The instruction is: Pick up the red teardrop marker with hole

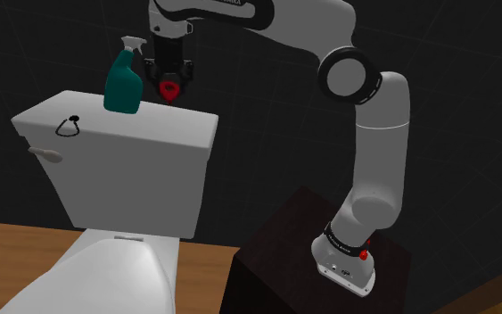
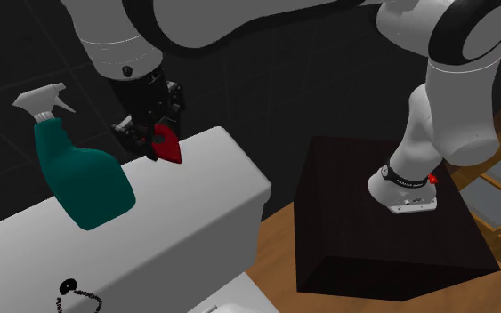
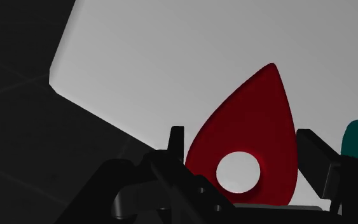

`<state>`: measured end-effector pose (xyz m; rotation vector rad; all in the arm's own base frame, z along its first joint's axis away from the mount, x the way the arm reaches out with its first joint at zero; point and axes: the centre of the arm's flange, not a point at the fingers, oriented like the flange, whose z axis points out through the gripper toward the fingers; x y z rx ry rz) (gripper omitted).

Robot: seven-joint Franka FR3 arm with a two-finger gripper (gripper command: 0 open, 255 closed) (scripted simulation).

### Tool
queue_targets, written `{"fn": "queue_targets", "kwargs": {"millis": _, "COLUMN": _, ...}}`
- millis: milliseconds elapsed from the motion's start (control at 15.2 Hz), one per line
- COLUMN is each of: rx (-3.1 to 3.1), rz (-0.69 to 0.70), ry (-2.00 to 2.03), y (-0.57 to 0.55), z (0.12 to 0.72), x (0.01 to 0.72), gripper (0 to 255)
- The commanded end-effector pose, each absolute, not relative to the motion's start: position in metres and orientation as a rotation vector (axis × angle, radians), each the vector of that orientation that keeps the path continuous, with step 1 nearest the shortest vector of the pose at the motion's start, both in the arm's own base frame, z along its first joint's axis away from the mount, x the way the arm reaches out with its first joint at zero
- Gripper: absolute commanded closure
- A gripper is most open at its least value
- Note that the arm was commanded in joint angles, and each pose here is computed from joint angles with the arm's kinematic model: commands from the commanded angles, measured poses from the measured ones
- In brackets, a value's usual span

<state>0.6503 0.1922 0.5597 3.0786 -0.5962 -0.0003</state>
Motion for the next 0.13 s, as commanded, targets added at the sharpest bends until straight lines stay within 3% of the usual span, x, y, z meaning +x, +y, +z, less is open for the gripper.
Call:
{"fn": "queue_targets", "kwargs": {"millis": 0, "rx": 3.078, "rz": -0.001, "ry": -0.596, "y": 0.1928, "z": 0.5663, "x": 0.6504, "gripper": 255}}
{"fn": "queue_targets", "kwargs": {"millis": 66, "rx": 3.078, "rz": -0.001, "ry": -0.596, "y": 0.1928, "z": 0.5663, "x": 0.6504, "gripper": 255}}
